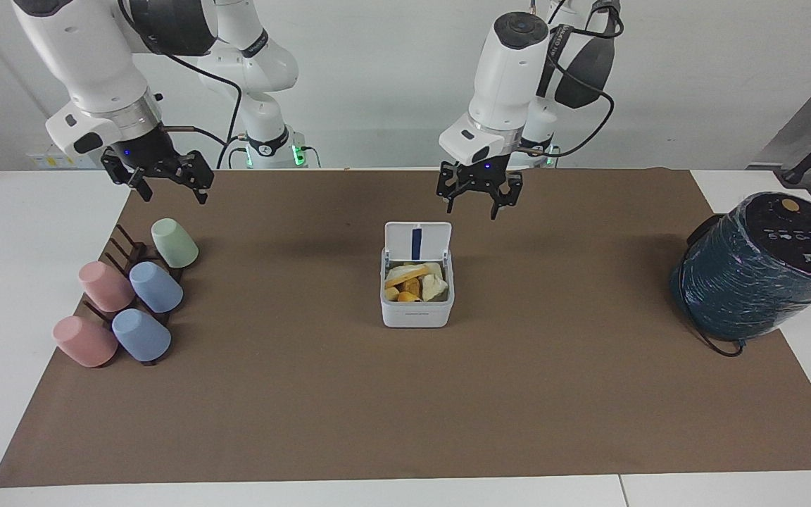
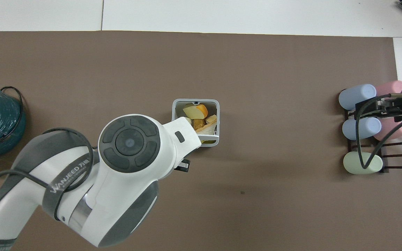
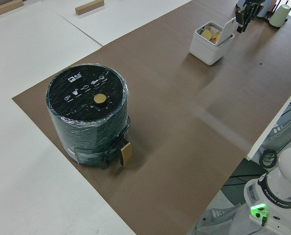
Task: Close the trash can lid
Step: 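Push the bin's lid down over the opening with the left gripper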
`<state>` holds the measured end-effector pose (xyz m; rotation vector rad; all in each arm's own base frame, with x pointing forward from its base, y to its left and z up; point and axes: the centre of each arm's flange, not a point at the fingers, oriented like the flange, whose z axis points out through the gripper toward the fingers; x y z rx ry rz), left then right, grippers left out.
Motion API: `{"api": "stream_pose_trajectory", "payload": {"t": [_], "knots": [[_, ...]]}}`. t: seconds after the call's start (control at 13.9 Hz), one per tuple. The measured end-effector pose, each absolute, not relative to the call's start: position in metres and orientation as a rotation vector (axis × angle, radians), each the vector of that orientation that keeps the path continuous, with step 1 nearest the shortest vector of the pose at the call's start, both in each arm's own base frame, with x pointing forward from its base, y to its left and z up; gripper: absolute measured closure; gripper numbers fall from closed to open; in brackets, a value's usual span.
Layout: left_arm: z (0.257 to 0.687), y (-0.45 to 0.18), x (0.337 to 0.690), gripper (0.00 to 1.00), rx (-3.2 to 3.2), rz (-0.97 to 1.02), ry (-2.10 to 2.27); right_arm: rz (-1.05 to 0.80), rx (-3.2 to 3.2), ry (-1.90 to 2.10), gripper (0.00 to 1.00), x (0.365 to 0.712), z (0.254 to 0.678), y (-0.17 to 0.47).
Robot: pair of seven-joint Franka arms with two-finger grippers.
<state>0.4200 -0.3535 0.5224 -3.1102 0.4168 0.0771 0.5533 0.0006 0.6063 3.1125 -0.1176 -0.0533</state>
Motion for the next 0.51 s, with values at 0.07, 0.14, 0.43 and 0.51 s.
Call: {"api": "stream_pose_trajectory", "payload": {"t": [0.07,0.14,0.43,0.51], "knots": [[0.516,-0.359,0.412,0.84,-3.128,0.046,0.378,-0.053,3.113,-0.118,0.00,0.553,0.606,0.001],[0.510,-0.366,0.406,0.84,-3.153,0.004,0.337,-0.053,3.113,-0.118,0.00,0.553,0.606,0.001],[0.496,-0.387,0.402,0.84,-3.280,-0.179,0.179,-0.053,3.113,-0.118,0.00,0.553,0.606,0.001],[0.495,-0.390,0.407,0.84,-3.306,-0.229,0.159,-0.053,3.113,-0.118,0.00,0.553,0.606,0.001]]}}
